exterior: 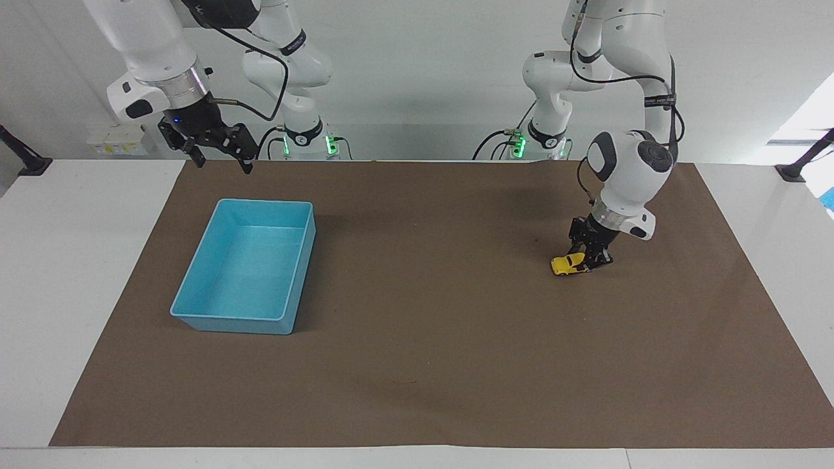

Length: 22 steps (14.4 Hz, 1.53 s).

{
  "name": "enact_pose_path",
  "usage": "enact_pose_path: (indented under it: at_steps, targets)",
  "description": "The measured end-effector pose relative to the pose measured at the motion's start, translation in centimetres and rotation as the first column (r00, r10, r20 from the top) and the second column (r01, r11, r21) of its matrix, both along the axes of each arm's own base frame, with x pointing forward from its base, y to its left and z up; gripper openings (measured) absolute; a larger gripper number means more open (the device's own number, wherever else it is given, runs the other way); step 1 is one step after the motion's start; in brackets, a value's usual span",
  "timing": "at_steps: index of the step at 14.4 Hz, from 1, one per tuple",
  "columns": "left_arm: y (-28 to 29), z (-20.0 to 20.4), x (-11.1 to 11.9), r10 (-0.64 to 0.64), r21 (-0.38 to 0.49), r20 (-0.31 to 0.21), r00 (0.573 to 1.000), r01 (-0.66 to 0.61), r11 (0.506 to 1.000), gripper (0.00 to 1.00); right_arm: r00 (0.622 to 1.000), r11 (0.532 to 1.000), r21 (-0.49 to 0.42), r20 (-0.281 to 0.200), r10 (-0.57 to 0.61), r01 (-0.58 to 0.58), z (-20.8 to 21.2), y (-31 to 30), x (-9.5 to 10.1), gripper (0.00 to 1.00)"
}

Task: Wind up and store yellow beetle car
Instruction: 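Pull the car back toward the robot with the left gripper, then release, then reach the right gripper toward the car while the left gripper withdraws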

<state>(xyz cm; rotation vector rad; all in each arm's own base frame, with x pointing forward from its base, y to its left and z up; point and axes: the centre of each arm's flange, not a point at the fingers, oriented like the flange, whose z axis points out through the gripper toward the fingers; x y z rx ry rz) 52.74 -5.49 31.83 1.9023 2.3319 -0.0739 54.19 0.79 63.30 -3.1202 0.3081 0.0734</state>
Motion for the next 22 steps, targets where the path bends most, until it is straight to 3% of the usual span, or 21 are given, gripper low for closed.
enact_pose_path:
  at_steps: [2,3,6,22]
  targets:
    - [-0.1,2.0,1.2,-0.006,-0.008,-0.017,1.0,0.006,1.0,0.95,1.0,1.0,0.0,0.0,0.0,0.0,0.0,0.0,0.0,1.0]
    - [-0.1,3.4,2.0,-0.009,-0.013,-0.018,1.0,0.009,1.0,1.0,1.0,1.0,0.0,0.0,0.0,0.0,0.0,0.0,0.0,1.0]
    - [-0.1,5.5,3.2,-0.013,-0.018,-0.009,1.0,0.013,1.0,1.0,1.0,1.0,0.0,0.0,0.0,0.0,0.0,0.0,0.0,1.0]
    - [-0.8,5.2,3.1,-0.003,-0.02,-0.019,1.0,0.002,1.0,1.0,1.0,1.0,-0.001,0.0,-0.005,0.005,0.0,-0.3,0.0,1.0]
